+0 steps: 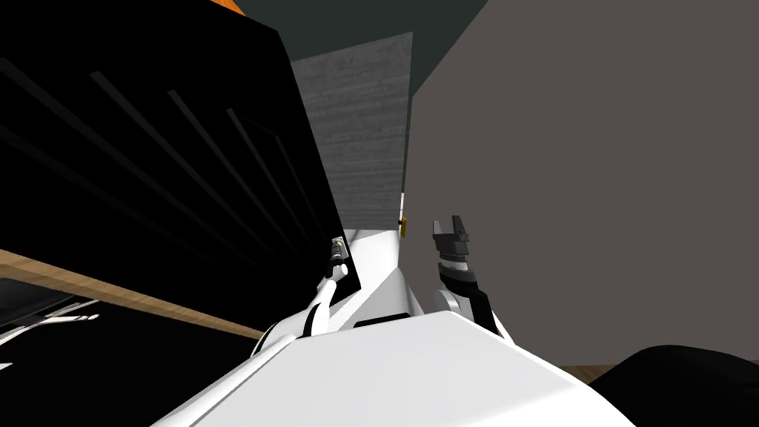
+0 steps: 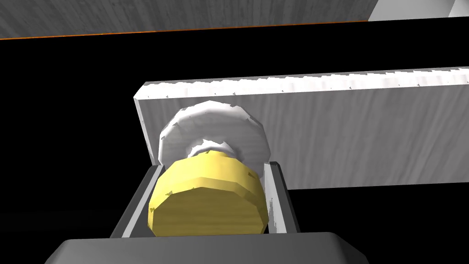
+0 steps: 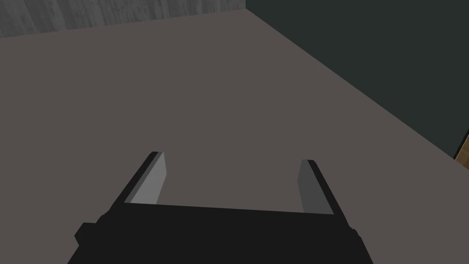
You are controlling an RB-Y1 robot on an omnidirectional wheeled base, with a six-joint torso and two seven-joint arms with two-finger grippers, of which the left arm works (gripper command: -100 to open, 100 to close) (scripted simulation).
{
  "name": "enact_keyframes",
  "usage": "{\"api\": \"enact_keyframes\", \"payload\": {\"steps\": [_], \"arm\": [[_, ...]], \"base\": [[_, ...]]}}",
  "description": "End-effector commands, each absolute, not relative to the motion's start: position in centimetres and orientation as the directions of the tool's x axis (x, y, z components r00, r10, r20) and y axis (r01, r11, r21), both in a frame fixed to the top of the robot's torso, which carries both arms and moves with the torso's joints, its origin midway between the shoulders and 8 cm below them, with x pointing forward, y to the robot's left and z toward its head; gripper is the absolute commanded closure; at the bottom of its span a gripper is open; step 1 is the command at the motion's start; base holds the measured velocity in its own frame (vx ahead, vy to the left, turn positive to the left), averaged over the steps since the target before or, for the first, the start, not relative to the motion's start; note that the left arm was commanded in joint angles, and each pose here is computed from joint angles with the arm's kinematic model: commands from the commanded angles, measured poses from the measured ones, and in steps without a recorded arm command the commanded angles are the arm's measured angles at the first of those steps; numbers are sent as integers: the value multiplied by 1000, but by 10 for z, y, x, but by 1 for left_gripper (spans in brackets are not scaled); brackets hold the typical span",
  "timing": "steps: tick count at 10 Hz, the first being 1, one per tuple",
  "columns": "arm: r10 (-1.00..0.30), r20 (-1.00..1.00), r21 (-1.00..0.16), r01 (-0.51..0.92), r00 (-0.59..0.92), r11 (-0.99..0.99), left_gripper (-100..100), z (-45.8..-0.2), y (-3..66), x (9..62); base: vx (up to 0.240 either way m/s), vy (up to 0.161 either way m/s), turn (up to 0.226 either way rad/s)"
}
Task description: Push the door open
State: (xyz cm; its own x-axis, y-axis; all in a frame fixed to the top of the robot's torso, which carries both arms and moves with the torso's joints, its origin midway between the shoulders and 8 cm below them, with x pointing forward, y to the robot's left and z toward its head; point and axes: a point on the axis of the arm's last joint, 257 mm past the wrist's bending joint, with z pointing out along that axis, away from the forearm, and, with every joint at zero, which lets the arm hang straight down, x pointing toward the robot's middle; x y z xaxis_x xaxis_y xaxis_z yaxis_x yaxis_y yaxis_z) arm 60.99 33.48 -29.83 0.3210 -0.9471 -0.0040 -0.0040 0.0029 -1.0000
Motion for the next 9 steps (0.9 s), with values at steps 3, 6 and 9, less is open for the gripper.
{"api": "enact_keyframes", "payload": {"steps": [3,6,9], "arm": [[-922,-20,-999,20,386,30,100,-285,367,605],[-908,-24,-999,27,418,39,100,-280,382,601],[-897,-27,-998,32,442,45,100,-277,392,598]], "base": [[150,37,-33],[156,41,-29],[57,8,-8]]}}
